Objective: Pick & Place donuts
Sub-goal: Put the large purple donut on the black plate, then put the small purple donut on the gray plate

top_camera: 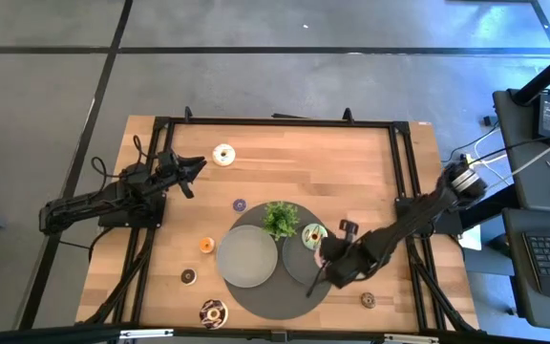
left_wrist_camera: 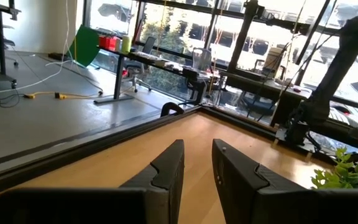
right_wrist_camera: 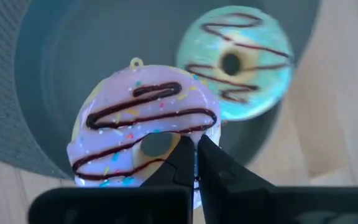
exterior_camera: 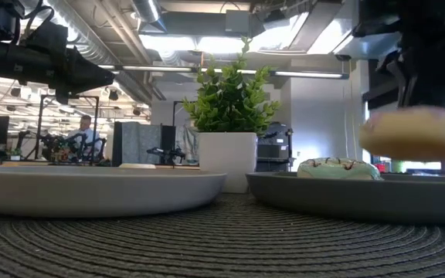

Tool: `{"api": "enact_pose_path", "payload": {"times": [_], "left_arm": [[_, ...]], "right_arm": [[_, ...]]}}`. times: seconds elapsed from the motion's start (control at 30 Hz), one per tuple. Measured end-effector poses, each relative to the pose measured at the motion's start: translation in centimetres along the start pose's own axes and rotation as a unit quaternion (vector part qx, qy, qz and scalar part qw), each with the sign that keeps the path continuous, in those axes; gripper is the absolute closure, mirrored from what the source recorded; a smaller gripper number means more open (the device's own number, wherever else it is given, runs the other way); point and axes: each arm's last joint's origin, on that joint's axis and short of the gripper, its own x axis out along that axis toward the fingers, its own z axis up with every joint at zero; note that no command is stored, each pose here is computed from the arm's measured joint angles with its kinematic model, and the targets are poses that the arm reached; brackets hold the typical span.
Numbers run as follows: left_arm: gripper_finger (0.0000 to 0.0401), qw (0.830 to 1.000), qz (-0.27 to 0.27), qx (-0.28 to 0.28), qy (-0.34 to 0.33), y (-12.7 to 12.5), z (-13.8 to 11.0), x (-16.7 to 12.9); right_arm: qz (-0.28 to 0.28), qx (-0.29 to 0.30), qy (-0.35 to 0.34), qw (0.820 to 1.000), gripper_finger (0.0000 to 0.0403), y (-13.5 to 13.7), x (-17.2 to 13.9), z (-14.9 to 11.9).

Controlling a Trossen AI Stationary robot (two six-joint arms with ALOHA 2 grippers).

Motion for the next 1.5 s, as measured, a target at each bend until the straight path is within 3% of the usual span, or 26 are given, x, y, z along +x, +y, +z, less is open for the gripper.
{"api": "enact_pose_path", "payload": {"times": [0.3,0.9,1.17,1.5], "left_arm": [[0.0322,1.0,0.001,0.001,0.004,0.0,-0.1,0.0],[0.0322,1.0,0.001,0.001,0.004,0.0,-0.1,0.0],[0.0322,1.0,0.001,0.001,0.004,0.0,-0.1,0.0],[0.0322,1.0,0.0,0.001,0.003,0.0,-0.1,0.0]], "right_arm": [[-0.015,-0.023,0.016,0.999,0.0396,2.9,1.7,0.8],[-0.012,-0.03,0.05,0.998,0.0364,3.1,2.3,0.3],[-0.017,-0.031,0.048,0.998,0.031,3.1,2.3,0.3],[-0.012,-0.022,0.043,0.999,0.027,1.0,-1.9,0.4]]}}
